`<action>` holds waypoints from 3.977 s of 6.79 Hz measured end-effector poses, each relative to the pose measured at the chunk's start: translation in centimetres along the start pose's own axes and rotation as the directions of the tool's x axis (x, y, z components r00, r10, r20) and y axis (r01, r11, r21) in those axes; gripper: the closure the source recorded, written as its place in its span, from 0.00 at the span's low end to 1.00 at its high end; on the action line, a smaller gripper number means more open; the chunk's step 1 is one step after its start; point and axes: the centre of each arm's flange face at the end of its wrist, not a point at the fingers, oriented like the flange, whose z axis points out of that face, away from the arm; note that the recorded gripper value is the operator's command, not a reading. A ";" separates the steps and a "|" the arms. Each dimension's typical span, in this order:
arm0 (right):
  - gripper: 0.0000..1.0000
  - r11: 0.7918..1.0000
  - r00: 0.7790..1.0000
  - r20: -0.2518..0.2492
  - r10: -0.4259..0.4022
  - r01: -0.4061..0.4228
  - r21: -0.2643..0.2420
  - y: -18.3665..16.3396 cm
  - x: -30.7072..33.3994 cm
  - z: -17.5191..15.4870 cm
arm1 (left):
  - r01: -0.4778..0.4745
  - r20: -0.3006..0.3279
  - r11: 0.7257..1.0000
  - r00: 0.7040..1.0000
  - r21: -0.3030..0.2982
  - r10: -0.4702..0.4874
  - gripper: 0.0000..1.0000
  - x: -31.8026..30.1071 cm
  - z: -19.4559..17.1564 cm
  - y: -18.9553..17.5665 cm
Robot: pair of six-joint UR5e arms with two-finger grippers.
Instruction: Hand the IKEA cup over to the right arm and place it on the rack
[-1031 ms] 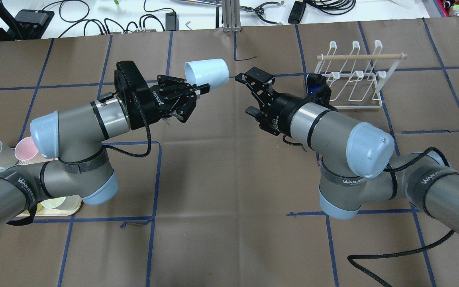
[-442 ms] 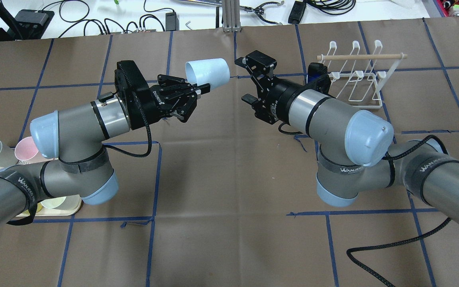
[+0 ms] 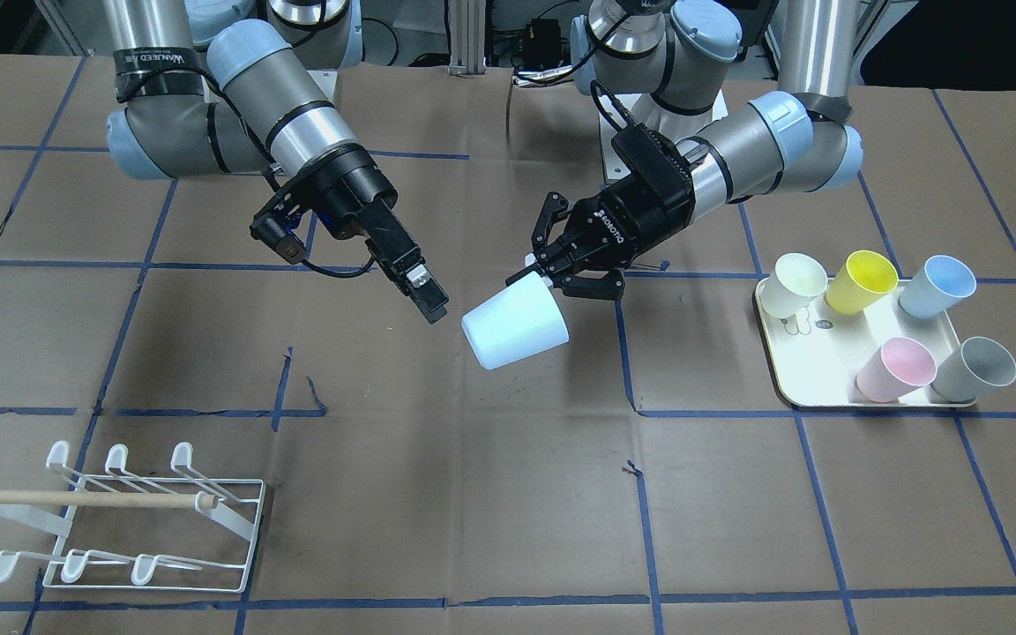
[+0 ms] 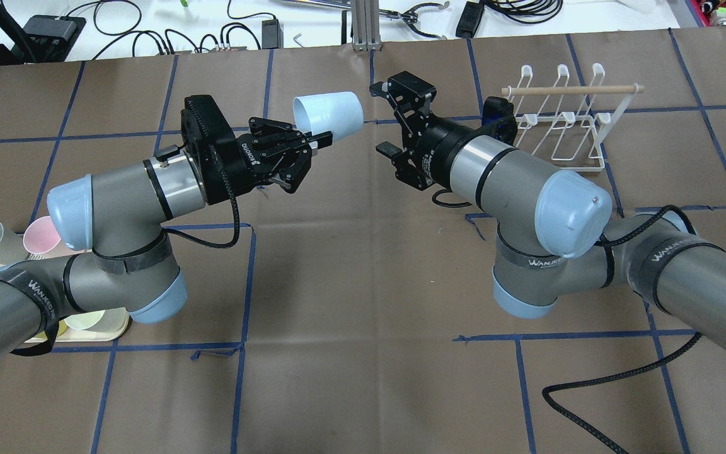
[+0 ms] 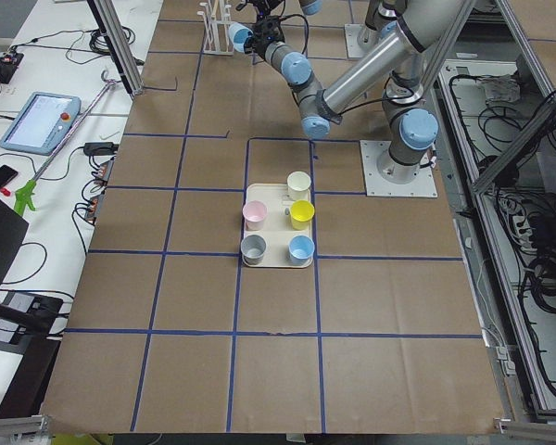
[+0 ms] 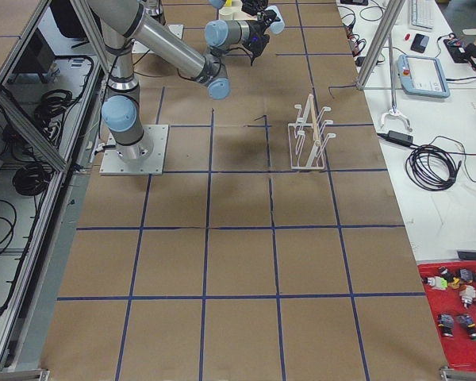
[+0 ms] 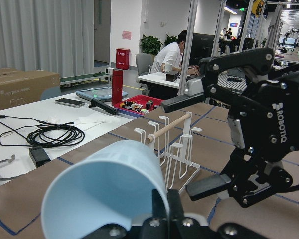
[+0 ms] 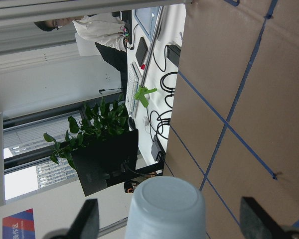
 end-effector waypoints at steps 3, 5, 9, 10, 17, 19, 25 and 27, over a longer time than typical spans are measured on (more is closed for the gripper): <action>0.02 1.000 1.000 -0.015 0.026 -0.025 0.007 1.1 1.1 1.8 | 0.000 0.001 1.000 1.000 0.000 0.000 0.99 -0.1 0.0 0.0; 0.02 1.000 1.000 -0.010 0.027 -0.027 0.009 1.6 1.0 2.4 | 0.000 0.002 1.000 1.000 0.000 0.000 0.99 -0.1 0.0 0.0; 0.02 0.999 0.999 0.002 0.037 -0.037 0.002 2.5 0.3 3.9 | 0.005 0.003 1.000 1.000 0.000 -0.005 0.97 -0.2 0.0 -0.1; 0.02 0.999 0.999 0.000 0.034 -0.034 -0.007 3.0 0.3 4.8 | 0.006 0.003 1.000 1.000 0.000 -0.006 0.96 -0.2 0.0 -0.1; 0.53 0.999 1.000 0.005 0.026 -0.026 -0.032 3.5 0.0 5.9 | 0.006 0.005 1.000 1.000 -0.001 -0.006 0.93 -0.2 0.0 0.0; 0.53 0.999 1.000 0.007 0.023 -0.023 -0.036 3.5 -0.1 5.8 | 0.006 0.005 1.000 1.000 0.000 -0.006 0.41 -0.2 0.0 -0.1; 0.54 0.999 1.000 0.009 0.021 -0.021 -0.038 3.6 -0.2 5.7 | 0.046 0.025 0.999 0.999 0.005 -0.046 0.01 -0.7 -0.5 -0.6; 0.54 0.999 1.000 0.012 0.019 -0.019 -0.035 3.3 -0.3 5.7 | 0.041 0.108 0.999 0.993 0.027 -0.044 0.01 -2.7 -3.8 -1.3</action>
